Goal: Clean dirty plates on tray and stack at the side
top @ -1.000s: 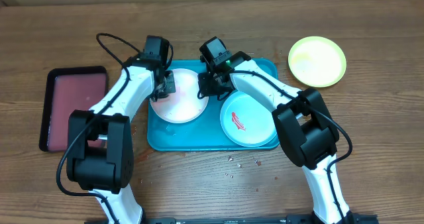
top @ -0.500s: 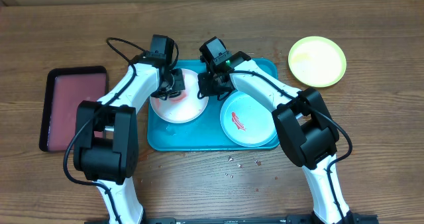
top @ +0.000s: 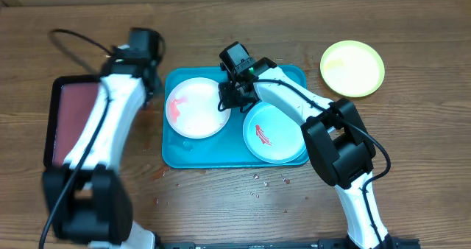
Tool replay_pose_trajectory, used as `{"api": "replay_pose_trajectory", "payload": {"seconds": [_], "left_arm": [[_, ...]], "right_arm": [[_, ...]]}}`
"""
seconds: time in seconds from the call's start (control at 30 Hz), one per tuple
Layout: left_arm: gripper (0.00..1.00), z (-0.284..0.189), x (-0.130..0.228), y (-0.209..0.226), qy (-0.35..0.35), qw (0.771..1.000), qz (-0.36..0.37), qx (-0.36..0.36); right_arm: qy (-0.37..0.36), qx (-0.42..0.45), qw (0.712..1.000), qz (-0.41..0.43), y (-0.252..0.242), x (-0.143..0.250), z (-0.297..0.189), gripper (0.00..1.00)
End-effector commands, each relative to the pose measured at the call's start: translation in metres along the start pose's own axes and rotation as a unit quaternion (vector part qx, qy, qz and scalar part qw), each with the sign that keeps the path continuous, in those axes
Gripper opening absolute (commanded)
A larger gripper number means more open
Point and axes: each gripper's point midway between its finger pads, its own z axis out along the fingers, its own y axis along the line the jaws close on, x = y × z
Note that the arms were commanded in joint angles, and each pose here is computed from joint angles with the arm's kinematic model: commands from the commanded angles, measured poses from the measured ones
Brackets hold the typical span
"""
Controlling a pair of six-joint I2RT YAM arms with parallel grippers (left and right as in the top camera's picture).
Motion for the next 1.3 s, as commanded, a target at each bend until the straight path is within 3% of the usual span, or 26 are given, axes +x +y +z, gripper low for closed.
{"api": "replay_pose_trajectory", "payload": {"seconds": [0.0, 0.1, 0.23, 0.3, 0.5, 0.77, 0.83, 0.93, 1.0, 1.07, 1.17, 1.23, 1.27], "left_arm": [[0.04, -0.041, -0.033, 0.039, -0.056, 0.992, -0.114, 0.009], [0.04, -0.044, -0.038, 0.061, -0.043, 0.986, -0.157, 0.033], [0.04, -0.026, -0.034, 0.095, -0.008, 0.978, -0.204, 0.030], [0.04, -0.013, -0.028, 0.115, 0.011, 0.973, -0.230, 0.021], [0.04, 0.021, 0.002, 0.163, 0.072, 0.954, -0.290, -0.006], [0.04, 0.024, 0.006, 0.173, 0.084, 0.947, -0.310, 0.000], [0.04, 0.024, 0.006, 0.172, 0.084, 0.947, -0.310, 0.003], [0.04, 0.024, 0.006, 0.170, 0.085, 0.947, -0.310, 0.008], [0.04, 0.024, 0.006, 0.170, 0.084, 0.947, -0.310, 0.008], [0.04, 0.024, 0.006, 0.170, 0.084, 0.947, -0.310, 0.008], [0.04, 0.024, 0.006, 0.170, 0.085, 0.947, -0.310, 0.008], [0.04, 0.024, 0.006, 0.170, 0.085, 0.947, -0.311, 0.010], [0.04, 0.024, 0.006, 0.169, 0.085, 0.947, -0.311, 0.011]], "right_arm": [[-0.042, 0.020, 0.997, -0.064, 0.009, -0.019, -0.033, 0.04], [-0.098, 0.076, 0.986, -0.112, 0.014, -0.037, -0.069, 0.04], [-0.173, 0.211, 0.942, -0.194, 0.018, -0.052, -0.126, 0.04], [-0.197, 0.276, 0.914, -0.224, 0.022, -0.054, -0.152, 0.04], [-0.230, 0.479, 0.783, -0.323, 0.048, -0.045, -0.216, 0.04], [-0.244, 0.594, 0.677, -0.359, 0.082, -0.042, -0.263, 0.04], [-0.246, 0.611, 0.665, -0.351, 0.083, -0.044, -0.273, 0.04], [-0.261, 0.609, 0.669, -0.336, 0.085, -0.047, -0.276, 0.04], [-0.288, 0.591, 0.688, -0.306, 0.082, -0.050, -0.273, 0.04], [-0.340, 0.480, 0.771, -0.245, 0.080, -0.055, -0.241, 0.04], [-0.244, 0.293, 0.871, -0.311, 0.084, -0.043, -0.168, 0.04], [-0.217, 0.269, 0.889, -0.299, 0.068, -0.043, -0.160, 0.04], [-0.220, 0.279, 0.899, -0.256, 0.049, -0.048, -0.167, 0.04]]}}
